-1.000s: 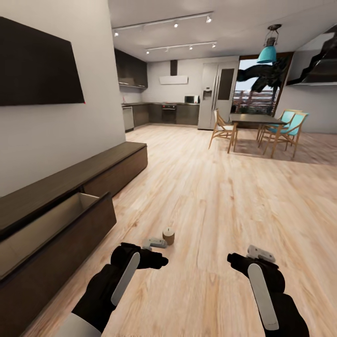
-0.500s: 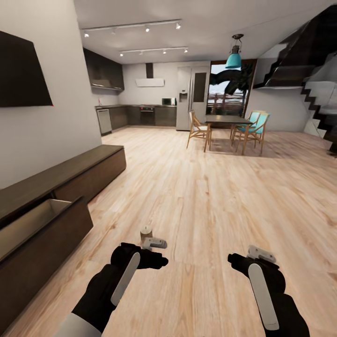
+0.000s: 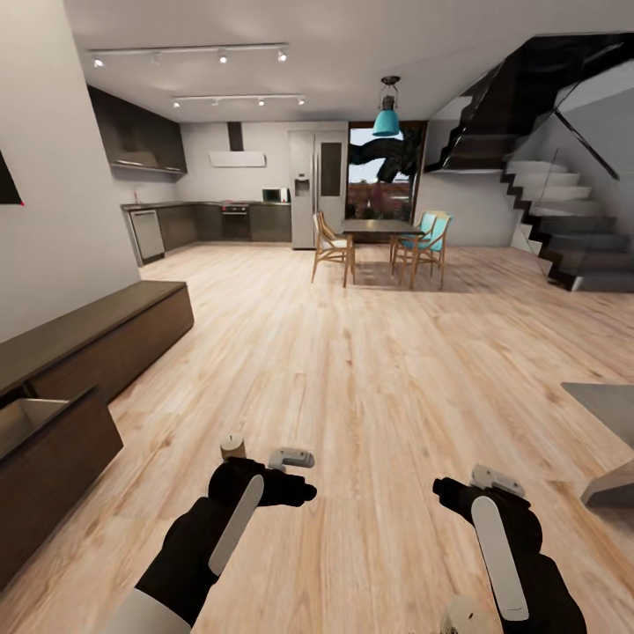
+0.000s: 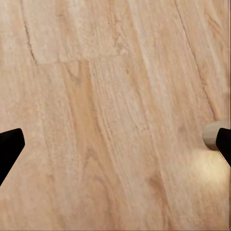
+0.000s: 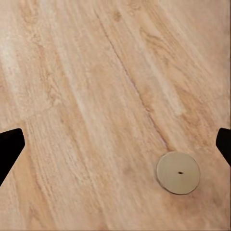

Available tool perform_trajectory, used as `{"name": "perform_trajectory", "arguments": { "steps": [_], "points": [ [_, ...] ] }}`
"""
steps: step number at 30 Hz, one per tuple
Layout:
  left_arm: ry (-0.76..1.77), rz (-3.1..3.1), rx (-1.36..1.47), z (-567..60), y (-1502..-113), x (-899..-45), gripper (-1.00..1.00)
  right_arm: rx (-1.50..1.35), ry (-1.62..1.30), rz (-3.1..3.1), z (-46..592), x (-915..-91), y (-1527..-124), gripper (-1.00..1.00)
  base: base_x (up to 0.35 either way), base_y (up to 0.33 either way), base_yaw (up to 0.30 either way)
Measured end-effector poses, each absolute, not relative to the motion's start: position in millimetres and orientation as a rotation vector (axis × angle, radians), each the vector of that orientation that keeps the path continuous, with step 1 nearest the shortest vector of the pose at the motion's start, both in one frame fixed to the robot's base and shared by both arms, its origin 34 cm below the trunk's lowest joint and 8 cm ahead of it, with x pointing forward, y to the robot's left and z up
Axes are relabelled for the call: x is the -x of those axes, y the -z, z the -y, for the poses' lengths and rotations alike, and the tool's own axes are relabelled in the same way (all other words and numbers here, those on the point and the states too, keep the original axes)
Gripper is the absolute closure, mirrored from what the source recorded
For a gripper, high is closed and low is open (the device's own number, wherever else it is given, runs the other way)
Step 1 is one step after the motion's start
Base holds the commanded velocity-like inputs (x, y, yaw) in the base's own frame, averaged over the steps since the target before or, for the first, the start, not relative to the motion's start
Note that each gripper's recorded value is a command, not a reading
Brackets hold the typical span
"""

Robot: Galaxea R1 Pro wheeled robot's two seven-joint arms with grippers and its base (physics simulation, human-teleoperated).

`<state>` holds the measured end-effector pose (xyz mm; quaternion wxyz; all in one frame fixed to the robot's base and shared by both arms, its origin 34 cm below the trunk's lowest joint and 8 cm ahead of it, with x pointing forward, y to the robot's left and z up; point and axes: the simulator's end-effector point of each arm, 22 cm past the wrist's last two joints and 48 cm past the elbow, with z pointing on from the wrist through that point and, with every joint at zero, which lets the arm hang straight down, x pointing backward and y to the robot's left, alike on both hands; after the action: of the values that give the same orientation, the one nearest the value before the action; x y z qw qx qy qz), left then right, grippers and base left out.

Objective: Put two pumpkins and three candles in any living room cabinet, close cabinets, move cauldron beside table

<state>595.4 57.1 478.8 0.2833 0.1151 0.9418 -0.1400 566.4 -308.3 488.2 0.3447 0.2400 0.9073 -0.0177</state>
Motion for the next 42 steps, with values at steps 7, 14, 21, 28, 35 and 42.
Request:
{"name": "perform_trajectory", "arguments": {
  "steps": [7,14,21,28,35,42],
  "points": [
    [0.374,-2.517,-0.308,-57,-481,-596,-1.00,-0.625,0.048,-2.362,308,-565,-486,-1.00,0.000,-0.042,-0.256],
    [0.376,-2.519,-0.307,-57,-479,-596,-1.00,-0.625,0.060,-2.394,308,-561,-475,-1.00,0.000,-0.005,-0.022],
    [0.380,-2.523,-0.305,-57,-476,-596,-1.00,-0.603,0.073,-2.520,301,-547,-440,-1.00,0.000,0.000,0.073],
    [0.385,-2.514,-0.304,-56,-478,-598,-1.00,-0.587,0.135,-2.635,320,-528,-402,-1.00,0.000,0.000,0.073],
    [0.386,-2.523,-0.301,-56,-471,-600,-1.00,-0.593,0.151,-2.678,322,-521,-382,-1.00,0.000,0.000,0.030],
    [0.388,-2.553,-0.298,-57,-454,-599,-1.00,-0.596,0.152,-2.707,321,-518,-368,-1.00,0.000,0.000,-0.028]
  ]
}}
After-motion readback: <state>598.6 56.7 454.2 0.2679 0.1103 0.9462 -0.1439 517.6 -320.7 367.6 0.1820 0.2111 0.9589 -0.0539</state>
